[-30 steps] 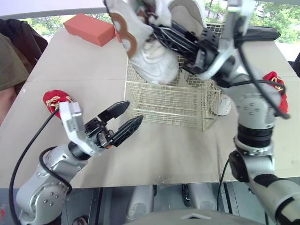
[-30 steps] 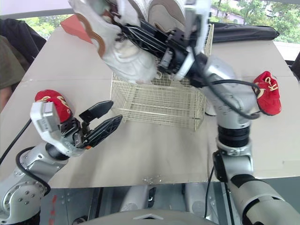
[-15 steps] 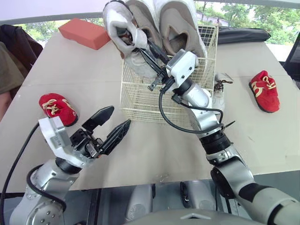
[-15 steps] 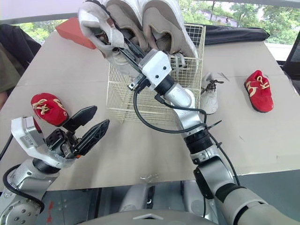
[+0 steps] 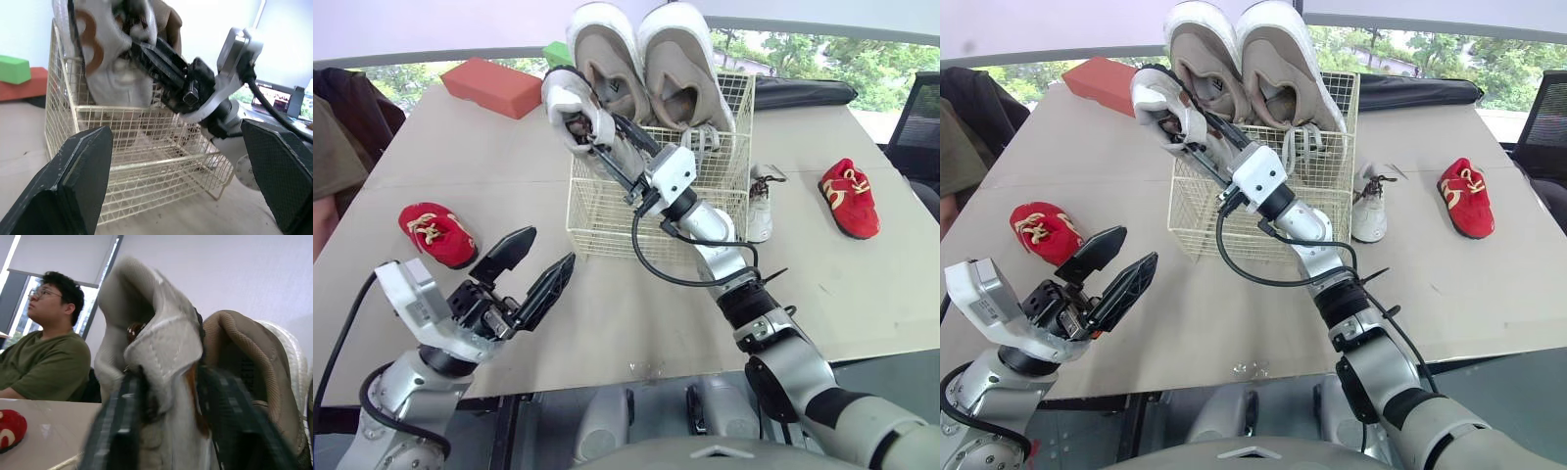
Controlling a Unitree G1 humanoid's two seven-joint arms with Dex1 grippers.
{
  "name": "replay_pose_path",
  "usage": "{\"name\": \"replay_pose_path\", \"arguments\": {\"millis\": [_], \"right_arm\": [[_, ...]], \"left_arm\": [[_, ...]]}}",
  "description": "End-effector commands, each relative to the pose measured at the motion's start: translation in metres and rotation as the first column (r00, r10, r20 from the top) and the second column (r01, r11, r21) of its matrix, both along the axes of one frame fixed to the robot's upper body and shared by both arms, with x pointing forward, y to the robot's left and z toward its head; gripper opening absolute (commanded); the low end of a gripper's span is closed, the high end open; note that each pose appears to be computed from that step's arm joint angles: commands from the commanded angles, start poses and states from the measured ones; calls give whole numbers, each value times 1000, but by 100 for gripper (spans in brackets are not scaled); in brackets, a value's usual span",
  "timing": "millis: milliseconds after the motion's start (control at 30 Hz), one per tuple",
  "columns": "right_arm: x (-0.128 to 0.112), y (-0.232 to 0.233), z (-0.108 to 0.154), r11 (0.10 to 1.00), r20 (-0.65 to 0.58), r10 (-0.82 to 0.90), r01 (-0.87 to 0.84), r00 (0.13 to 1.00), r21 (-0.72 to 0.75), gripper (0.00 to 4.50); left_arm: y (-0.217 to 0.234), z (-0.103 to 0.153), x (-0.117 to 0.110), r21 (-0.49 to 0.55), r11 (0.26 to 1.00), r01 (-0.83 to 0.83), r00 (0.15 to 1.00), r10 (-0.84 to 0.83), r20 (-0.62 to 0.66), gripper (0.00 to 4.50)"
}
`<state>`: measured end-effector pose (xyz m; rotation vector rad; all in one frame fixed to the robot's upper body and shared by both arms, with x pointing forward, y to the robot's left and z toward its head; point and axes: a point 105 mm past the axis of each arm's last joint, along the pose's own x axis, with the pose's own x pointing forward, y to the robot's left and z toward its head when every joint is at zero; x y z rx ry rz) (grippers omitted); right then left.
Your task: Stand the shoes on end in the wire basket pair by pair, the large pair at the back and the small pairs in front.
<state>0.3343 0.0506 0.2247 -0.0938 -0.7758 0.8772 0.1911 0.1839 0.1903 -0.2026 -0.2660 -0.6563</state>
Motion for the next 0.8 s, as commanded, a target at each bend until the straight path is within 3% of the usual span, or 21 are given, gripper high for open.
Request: {"name": "replay_pose_path", "arguments": {"millis": [33, 133, 400, 600, 733, 800], "right_arm": [[1, -9, -35, 999, -174, 47, -50, 984, -17, 332], [-5, -19, -33, 996, -215, 80, -86, 973, -20, 444], [-24, -44, -18, 982, -224, 102, -134, 969, -132, 444], [-58, -88, 0, 920, -320, 251, -328, 914, -215, 444], [-63, -118, 20, 939, -366, 224, -301, 903, -168, 444], [-63, -159, 43, 976, -358, 110, -168, 927, -136, 444]], "left_arm": [[-4, 10, -4, 6, 1000, -1, 999, 0, 55, 450], [-6, 8, -4, 4, 1000, 2, 999, -2, 49, 450], [-13, 3, -4, 17, 999, 48, 998, -49, 38, 450], [-34, 2, -6, 59, 978, 201, 979, -202, 15, 450], [-46, 4, -5, 62, 955, 290, 957, -290, 4, 450], [-60, 7, -2, 46, 928, 369, 929, -369, -7, 450]]}}
